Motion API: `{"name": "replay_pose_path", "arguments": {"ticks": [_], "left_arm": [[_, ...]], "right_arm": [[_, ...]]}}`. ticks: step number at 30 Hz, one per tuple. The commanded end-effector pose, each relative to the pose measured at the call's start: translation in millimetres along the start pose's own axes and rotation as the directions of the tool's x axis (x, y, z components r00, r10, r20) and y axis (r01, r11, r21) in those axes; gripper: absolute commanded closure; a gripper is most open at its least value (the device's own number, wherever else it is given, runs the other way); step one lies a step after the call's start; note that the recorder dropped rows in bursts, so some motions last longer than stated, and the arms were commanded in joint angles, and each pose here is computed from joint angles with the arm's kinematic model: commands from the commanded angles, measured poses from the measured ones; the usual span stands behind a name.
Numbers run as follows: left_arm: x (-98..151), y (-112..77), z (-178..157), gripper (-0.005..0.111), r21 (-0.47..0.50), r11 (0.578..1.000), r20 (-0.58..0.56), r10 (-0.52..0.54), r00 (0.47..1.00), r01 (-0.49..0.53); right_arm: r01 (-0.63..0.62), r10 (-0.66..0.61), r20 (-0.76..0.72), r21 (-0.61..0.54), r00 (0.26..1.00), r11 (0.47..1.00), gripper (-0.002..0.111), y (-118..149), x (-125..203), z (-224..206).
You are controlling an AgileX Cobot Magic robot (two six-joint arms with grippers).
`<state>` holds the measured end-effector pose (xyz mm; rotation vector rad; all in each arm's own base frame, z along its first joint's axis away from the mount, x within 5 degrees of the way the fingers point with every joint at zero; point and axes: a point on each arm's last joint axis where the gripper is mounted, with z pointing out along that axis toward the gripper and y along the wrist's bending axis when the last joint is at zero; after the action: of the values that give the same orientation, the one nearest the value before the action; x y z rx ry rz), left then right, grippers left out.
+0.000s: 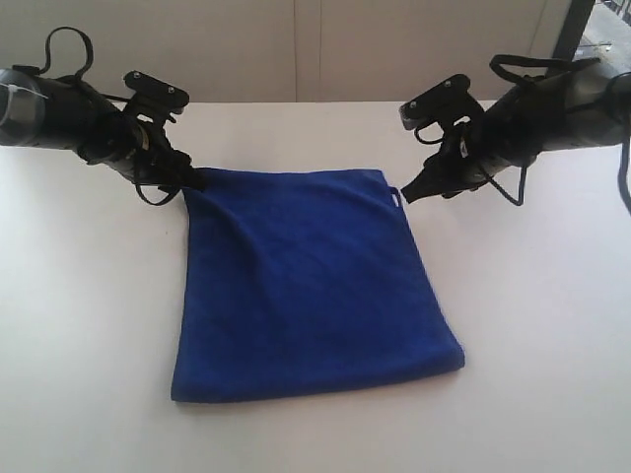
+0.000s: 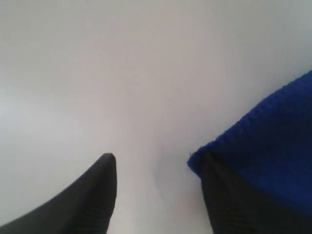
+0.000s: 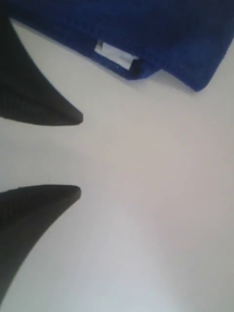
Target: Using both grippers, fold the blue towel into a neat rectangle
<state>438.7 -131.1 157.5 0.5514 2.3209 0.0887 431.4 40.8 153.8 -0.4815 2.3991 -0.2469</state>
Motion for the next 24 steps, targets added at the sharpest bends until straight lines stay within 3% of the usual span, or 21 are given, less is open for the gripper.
{"name": "replay_pose_path", "arguments": {"ticks": [1, 6, 10, 14, 16, 19, 24], "left_arm": [[1.3, 5.5, 1.1, 0.026, -0.009, 1.000, 0.001, -0.008, 1.000, 0.008], [-0.7, 8.9, -1.8, 0.024, -0.031, 0.999, -0.032, -0.008, 0.999, 0.007], [-32.4, 26.5, -41.6, 0.024, -0.103, 0.993, -0.029, -0.065, 0.997, 0.061], [-39.4, 33.5, -72.0, 0.029, -0.124, 0.984, -0.071, -0.140, 0.988, 0.131], [-30.8, 33.3, -82.0, 0.042, -0.133, 0.976, -0.186, -0.198, 0.962, 0.175], [-13.3, 25.7, -90.8, 0.080, -0.087, 0.980, -0.400, -0.200, 0.895, 0.180], [-6.1, 11.0, -99.6, 0.107, 0.049, 0.970, -0.481, -0.186, 0.857, 0.238]], "right_arm": [[-0.056, 0.056, 0.005, 0.015, 0.998, 0.998, 0.070, -6.8, -6.6, -16.3], [-0.062, 0.063, -0.037, 0.035, 0.997, 0.997, 0.070, -10.7, -5.8, -25.4], [-0.110, 0.113, -0.077, 0.038, 0.991, 0.993, 0.070, -12.3, -4.5, -33.6], [-0.149, 0.153, -0.119, 0.042, 0.981, 0.988, 0.070, -14.4, -3.9, -45.4], [-0.130, 0.134, -0.168, 0.036, 0.977, 0.991, 0.071, -14.8, -2.3, -55.9], [-0.146, 0.133, -0.237, -0.038, 0.962, 0.989, 0.089, -11.6, -1.5, -78.2], [-0.181, 0.154, -0.315, -0.056, 0.937, 0.982, 0.108, -10.7, 5.9, -102.0]]}}
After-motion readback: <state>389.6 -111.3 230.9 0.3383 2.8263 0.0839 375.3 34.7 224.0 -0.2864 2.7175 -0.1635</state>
